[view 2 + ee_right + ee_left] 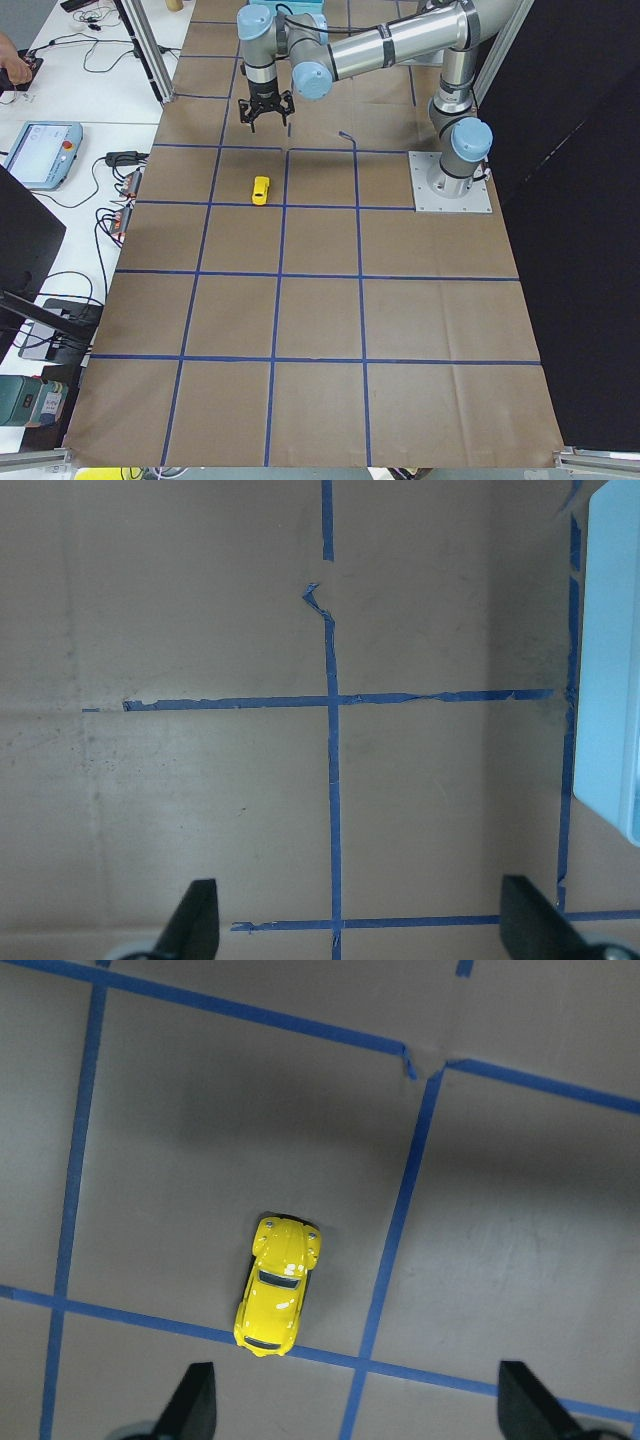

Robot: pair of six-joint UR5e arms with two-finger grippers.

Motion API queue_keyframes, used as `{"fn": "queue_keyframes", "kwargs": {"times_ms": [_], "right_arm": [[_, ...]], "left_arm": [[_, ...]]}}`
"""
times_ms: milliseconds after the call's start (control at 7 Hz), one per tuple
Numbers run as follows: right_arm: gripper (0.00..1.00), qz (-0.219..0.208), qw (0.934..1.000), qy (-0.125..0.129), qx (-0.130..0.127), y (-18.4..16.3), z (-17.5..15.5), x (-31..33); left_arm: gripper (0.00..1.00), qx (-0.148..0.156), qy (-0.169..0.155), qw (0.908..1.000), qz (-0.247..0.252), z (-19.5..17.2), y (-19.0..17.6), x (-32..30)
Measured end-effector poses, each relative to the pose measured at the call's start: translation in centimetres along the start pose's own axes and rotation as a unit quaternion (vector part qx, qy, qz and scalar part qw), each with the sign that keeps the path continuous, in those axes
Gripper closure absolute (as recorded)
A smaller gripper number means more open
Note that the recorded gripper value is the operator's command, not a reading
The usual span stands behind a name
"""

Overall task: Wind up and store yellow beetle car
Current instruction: 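Lower the left gripper over the yellow car and close on it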

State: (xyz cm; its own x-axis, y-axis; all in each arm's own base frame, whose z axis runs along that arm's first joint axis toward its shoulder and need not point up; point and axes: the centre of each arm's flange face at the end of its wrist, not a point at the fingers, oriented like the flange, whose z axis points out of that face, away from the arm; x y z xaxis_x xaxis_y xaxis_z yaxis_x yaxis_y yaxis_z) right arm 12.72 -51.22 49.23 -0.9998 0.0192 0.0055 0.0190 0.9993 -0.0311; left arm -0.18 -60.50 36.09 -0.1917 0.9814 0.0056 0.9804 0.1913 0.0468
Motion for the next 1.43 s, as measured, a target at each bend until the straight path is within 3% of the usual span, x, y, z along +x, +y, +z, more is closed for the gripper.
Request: {"fn": "queue_keyframes", "kwargs": {"times_ms": [286,429,714,1143,1286,1429], "right_arm": [[0.0,0.0,1.0,0.0,0.0,0.0,0.0,0.0],[0.0,0.0,1.0,0.0,0.0,0.0,0.0,0.0],[0.0,0.0,1.0,0.0,0.001,0.0,0.0,0.0],[0.0,0.0,1.0,-0.002,-0.001,0.0,0.1,-0.1],[0.0,0.0,1.0,-0.002,-0.001,-0.1,0.1,-0.1],[0.0,0.0,1.0,-0.002,-0.001,-0.1,0.2,-0.1]], "left_arm": [[0.0,-0.001,-0.009,0.9954,0.095,5.2,1.4,-2.7],[0.0,-0.003,-0.019,0.9927,0.119,8.3,2.7,-3.7],[0.0,-0.002,-0.013,0.9924,0.122,12.9,4.5,-4.6],[0.07,0.006,0.002,0.9931,0.117,15.8,4.6,-4.4],[0.19,0.006,0.005,0.9929,0.119,16.4,4.6,-4.4],[0.58,0.007,0.007,0.9928,0.12,17.0,4.6,-4.5]]}}
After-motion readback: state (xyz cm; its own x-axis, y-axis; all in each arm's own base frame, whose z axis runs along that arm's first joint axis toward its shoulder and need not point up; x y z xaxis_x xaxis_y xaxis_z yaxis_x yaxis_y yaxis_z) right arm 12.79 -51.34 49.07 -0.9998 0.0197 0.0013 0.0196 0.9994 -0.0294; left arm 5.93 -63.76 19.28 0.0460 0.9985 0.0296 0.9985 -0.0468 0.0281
